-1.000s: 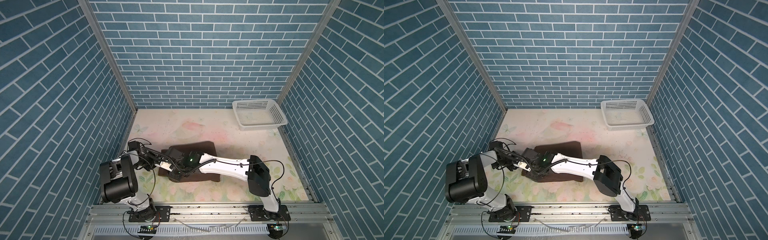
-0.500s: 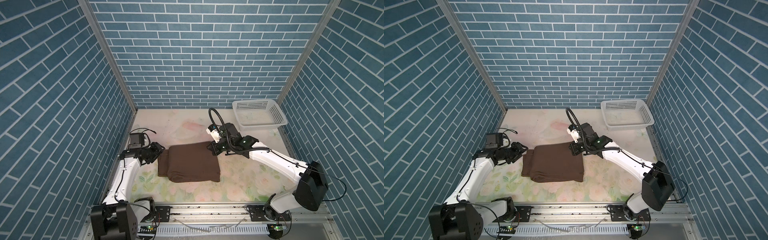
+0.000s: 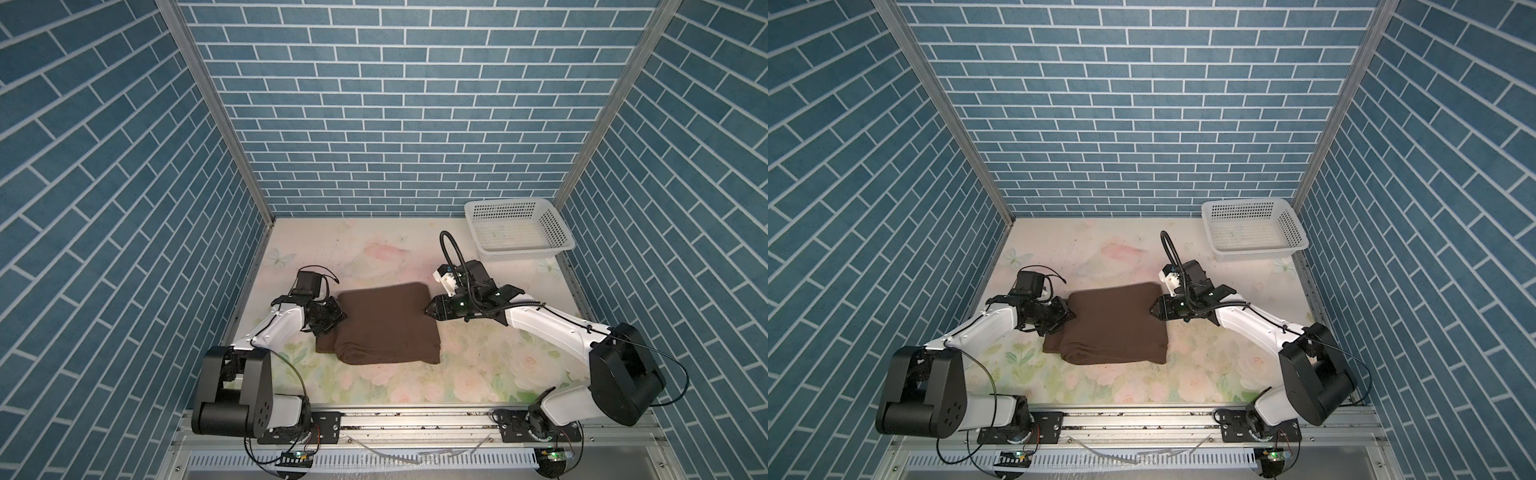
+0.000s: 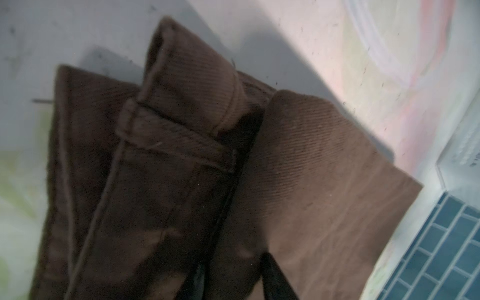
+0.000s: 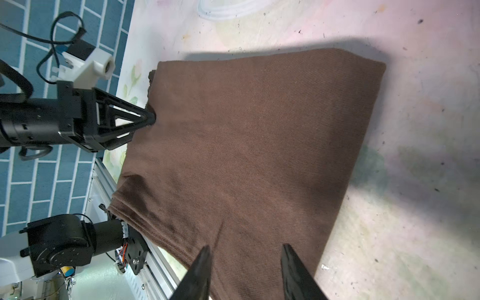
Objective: Fold and stack the trousers
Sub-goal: 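Reach both grippers to opposite edges of the folded brown bundle and pinch them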
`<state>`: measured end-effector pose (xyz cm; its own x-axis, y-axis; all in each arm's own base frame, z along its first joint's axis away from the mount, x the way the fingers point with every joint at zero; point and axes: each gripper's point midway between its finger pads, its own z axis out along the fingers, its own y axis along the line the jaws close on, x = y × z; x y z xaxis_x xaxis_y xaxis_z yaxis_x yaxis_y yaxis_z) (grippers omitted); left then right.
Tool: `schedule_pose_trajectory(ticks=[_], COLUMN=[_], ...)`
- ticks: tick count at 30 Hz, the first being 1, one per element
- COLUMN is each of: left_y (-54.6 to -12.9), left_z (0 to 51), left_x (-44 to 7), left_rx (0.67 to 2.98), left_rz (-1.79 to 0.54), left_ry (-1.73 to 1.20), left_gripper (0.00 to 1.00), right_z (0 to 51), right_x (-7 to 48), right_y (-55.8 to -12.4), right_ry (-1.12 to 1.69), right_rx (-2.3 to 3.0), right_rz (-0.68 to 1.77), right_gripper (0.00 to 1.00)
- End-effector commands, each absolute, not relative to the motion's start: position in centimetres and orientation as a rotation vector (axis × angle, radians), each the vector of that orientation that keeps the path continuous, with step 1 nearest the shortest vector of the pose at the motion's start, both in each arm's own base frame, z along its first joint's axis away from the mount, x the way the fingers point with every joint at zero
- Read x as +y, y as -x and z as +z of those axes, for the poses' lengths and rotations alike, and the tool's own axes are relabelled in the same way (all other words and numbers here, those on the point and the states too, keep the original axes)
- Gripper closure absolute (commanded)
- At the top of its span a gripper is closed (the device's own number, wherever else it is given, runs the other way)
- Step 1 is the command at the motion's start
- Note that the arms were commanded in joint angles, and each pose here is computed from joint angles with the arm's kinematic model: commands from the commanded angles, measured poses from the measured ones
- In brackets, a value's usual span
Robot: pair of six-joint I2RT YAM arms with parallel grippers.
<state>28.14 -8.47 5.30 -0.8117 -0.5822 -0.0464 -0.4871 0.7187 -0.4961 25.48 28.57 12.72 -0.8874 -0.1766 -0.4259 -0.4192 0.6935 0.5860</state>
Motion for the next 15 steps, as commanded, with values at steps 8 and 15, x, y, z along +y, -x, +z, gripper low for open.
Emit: schedule_pose_trajectory(ticks=[8,15], left_y=[-27.6,-25.8], left_z=[16.8,12.3], left_x=[-6.3,-2.7], left_rx=[2.541,2.58], left_rz=[-0.59,-0.622], left_ry=[0.798,1.005], left_gripper=[0.98,1.0], right_z=[13.6,12.8], right_x=[24.7,24.6], right_y=[-28.0,-28.2], right_ry=[0.302,0.28], right_rx=[2.553,2.574], right_rz=[0.989,1.0], right_gripper=[0.59,0.6])
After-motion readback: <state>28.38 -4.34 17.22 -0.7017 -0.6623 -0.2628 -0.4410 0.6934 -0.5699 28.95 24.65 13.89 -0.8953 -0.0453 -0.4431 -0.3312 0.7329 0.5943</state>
